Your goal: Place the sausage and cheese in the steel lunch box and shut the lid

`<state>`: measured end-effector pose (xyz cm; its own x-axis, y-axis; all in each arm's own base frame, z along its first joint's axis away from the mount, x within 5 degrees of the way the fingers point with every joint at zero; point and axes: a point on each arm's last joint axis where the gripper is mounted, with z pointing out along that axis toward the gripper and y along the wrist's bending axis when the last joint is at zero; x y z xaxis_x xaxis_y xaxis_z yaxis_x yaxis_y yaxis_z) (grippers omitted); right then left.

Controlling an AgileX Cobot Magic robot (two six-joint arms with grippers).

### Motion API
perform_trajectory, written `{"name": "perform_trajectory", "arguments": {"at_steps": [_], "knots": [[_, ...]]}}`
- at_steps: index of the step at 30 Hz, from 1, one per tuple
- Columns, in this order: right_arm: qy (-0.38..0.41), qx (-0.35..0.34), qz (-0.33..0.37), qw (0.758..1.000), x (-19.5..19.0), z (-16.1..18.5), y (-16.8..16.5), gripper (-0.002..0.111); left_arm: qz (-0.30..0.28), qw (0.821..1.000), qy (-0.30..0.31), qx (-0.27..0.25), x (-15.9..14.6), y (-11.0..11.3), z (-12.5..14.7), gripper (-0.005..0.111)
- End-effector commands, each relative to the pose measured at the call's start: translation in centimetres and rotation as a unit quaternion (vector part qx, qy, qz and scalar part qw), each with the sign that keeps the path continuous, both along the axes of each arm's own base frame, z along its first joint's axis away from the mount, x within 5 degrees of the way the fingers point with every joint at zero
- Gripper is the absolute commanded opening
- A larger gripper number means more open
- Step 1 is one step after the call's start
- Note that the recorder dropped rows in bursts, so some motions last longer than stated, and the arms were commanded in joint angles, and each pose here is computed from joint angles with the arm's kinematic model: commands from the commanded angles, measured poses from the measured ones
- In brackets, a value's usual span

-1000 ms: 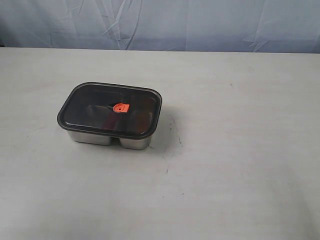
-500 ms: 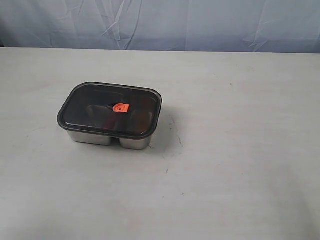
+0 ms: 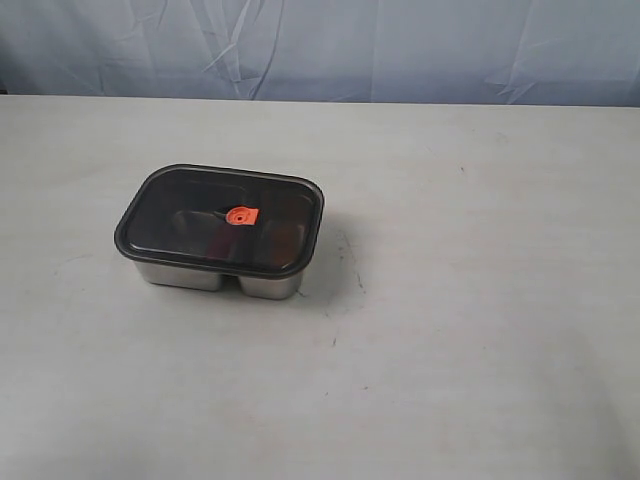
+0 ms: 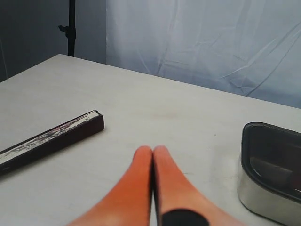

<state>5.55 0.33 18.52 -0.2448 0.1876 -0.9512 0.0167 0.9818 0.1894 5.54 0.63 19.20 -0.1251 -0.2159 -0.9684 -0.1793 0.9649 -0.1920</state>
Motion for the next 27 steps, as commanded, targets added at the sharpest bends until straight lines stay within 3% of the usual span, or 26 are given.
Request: {"name": "perform_trajectory", "arguments": {"at_steps": [1,27], "knots": [[-0.005,0.003,-0.003,1.0,0.01,-0.05,-0.02,-0.001,-0.002,1.0,-0.01,0.004,-0.01,0.0,0.06,0.0],[-0.005,0.008,-0.003,1.0,0.01,-0.04,0.01,-0.001,-0.002,1.0,-0.01,0.004,-0.01,0.0,0.06,0.0]]}}
